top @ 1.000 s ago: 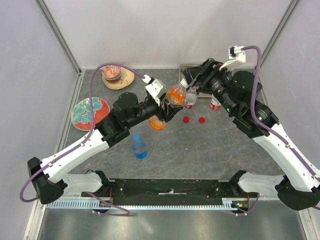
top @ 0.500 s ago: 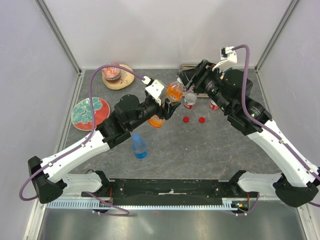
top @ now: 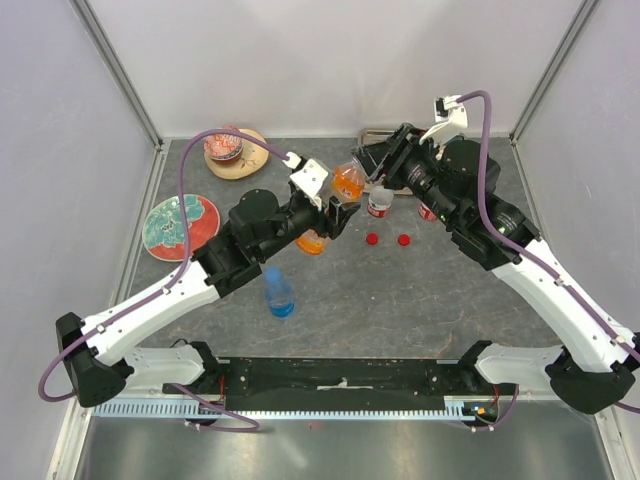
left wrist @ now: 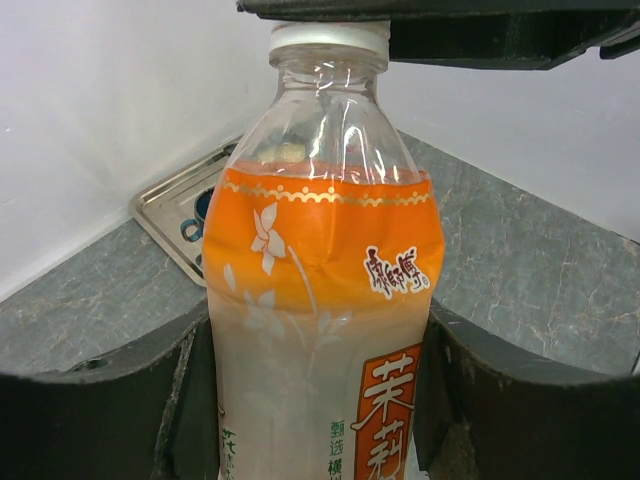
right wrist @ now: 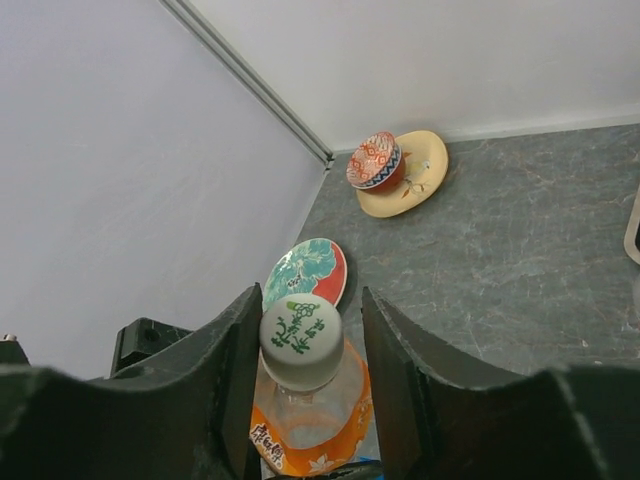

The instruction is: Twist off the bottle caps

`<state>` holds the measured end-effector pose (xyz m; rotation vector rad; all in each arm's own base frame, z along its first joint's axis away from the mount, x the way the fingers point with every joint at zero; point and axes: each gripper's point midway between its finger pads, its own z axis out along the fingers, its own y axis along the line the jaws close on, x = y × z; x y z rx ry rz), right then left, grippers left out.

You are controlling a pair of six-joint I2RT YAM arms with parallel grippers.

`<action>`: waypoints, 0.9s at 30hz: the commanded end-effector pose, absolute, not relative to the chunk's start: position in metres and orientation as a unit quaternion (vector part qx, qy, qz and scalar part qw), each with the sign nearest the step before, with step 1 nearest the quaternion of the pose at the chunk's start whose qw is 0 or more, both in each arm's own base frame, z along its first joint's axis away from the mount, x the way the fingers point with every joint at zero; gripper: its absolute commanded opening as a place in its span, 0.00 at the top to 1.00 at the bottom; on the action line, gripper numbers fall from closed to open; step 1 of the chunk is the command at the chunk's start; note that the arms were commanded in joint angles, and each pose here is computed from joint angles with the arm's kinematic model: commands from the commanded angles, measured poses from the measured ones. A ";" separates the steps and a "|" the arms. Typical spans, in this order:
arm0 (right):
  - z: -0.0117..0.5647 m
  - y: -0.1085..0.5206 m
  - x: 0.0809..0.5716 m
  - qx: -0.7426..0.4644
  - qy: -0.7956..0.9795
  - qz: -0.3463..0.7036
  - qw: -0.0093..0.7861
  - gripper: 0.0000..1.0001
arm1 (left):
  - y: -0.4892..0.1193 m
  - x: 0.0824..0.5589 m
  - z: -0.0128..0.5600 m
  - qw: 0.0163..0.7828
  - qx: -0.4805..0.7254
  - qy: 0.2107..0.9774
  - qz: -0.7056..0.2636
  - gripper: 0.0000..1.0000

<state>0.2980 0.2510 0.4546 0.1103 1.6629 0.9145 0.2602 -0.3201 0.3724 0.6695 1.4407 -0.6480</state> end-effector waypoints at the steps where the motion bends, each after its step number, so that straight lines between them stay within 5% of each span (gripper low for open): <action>1: 0.454 0.255 0.298 0.043 0.709 0.399 0.579 0.53 | -0.315 0.257 0.398 0.686 0.290 0.603 -0.287 0.54; 4: 0.454 0.254 0.297 0.043 0.708 0.398 0.582 0.65 | -0.315 0.257 0.398 0.685 0.290 0.603 -0.287 0.54; 8: 0.454 0.252 0.297 0.036 0.707 0.392 0.587 1.00 | -0.317 0.252 0.397 0.681 0.298 0.599 -0.297 0.54; 16: 0.478 0.259 0.269 -0.084 0.677 0.404 0.610 1.00 | -0.330 0.202 0.428 0.646 0.373 0.531 -0.402 0.52; 27: 0.491 0.303 0.176 -0.347 0.567 0.535 0.521 1.00 | -0.318 0.112 0.451 0.415 0.513 0.398 -0.638 0.51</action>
